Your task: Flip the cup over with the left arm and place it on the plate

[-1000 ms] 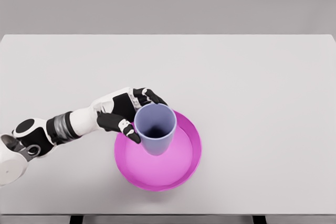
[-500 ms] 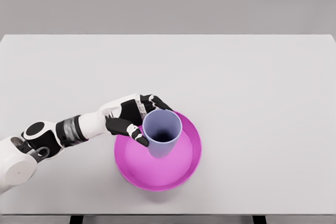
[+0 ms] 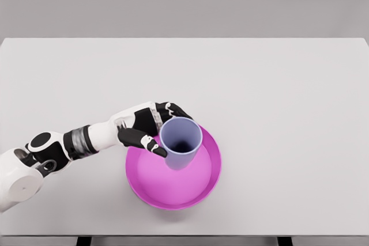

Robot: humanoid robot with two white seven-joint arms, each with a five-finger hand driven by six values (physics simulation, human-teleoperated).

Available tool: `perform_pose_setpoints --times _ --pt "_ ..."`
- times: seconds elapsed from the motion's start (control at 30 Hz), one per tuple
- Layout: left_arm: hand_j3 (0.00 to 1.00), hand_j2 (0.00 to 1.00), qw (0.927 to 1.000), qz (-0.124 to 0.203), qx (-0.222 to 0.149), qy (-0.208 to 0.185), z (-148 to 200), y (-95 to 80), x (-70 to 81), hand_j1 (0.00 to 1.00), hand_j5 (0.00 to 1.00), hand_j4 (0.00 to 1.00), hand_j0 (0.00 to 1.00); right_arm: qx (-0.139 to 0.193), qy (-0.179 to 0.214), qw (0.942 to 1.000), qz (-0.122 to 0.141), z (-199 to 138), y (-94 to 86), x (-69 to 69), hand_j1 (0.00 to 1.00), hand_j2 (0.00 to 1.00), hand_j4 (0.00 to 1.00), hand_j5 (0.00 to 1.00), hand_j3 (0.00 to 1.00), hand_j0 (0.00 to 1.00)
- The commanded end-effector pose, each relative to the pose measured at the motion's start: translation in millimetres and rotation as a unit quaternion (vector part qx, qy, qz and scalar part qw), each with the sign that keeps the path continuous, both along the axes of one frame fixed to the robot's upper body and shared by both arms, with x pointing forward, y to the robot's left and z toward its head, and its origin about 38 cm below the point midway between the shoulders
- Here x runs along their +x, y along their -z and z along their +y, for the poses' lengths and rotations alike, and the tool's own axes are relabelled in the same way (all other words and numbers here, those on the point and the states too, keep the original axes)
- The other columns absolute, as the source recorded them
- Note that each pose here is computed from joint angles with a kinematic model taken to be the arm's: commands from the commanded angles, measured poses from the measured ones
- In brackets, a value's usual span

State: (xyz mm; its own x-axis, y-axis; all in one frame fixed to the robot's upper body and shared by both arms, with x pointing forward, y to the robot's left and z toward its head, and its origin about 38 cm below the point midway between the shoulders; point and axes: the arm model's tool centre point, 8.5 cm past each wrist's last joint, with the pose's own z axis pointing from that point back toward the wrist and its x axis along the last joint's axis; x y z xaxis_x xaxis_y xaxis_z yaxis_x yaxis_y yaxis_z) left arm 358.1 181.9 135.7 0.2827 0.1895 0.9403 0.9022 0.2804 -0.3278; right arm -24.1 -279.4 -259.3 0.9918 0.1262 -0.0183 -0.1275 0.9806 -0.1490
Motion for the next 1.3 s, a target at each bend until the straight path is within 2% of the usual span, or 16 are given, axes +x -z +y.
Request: perform_pose_setpoints --times 0.0,0.23,0.5,0.57,0.7,1.0,1.27 --pt "0.61 0.61 1.0000 0.000 0.005 -0.005 0.5 4.5 3.4 0.61 0.61 0.61 0.61 0.000 0.000 1.0000 0.000 -0.1 0.0 -0.1 1.00 1.00 1.00 1.00 1.00 1.00" --pt "0.62 0.62 1.0000 -0.001 0.007 -0.004 -3.3 8.3 3.0 0.62 0.62 0.62 0.62 0.000 0.000 1.0000 0.000 -0.1 0.0 -0.1 1.00 1.00 1.00 1.00 1.00 1.00" --pt "0.83 0.83 0.9999 -0.002 0.012 -0.004 -0.6 9.2 1.4 0.83 0.83 0.83 0.83 0.000 0.000 1.0000 0.000 -0.1 0.0 -0.1 1.00 1.00 1.00 1.00 1.00 1.00" --pt "0.85 0.85 0.9999 -0.003 0.012 -0.003 -0.6 8.6 1.0 0.85 0.85 0.85 0.85 0.000 0.000 1.0000 0.000 -0.1 0.0 -0.1 1.00 1.00 1.00 1.00 1.00 1.00" --pt "0.87 0.87 0.9999 -0.003 0.012 -0.003 -0.2 8.7 0.4 0.87 0.87 0.87 0.87 0.000 0.000 1.0000 0.000 -0.1 0.0 -0.1 1.00 1.00 1.00 1.00 1.00 1.00" --pt "0.98 0.98 0.9999 0.000 0.013 -0.001 -1.4 11.4 -1.7 0.98 0.98 0.98 0.98 0.000 0.000 1.0000 0.000 -0.1 0.0 -0.1 1.00 1.00 1.00 1.00 1.00 1.00" --pt "0.99 0.99 0.9999 -0.001 0.009 -0.008 2.9 12.5 -2.5 0.99 0.99 0.99 0.99 0.000 0.000 1.0000 0.000 -0.1 0.0 -0.1 1.00 1.00 1.00 1.00 1.00 1.00"
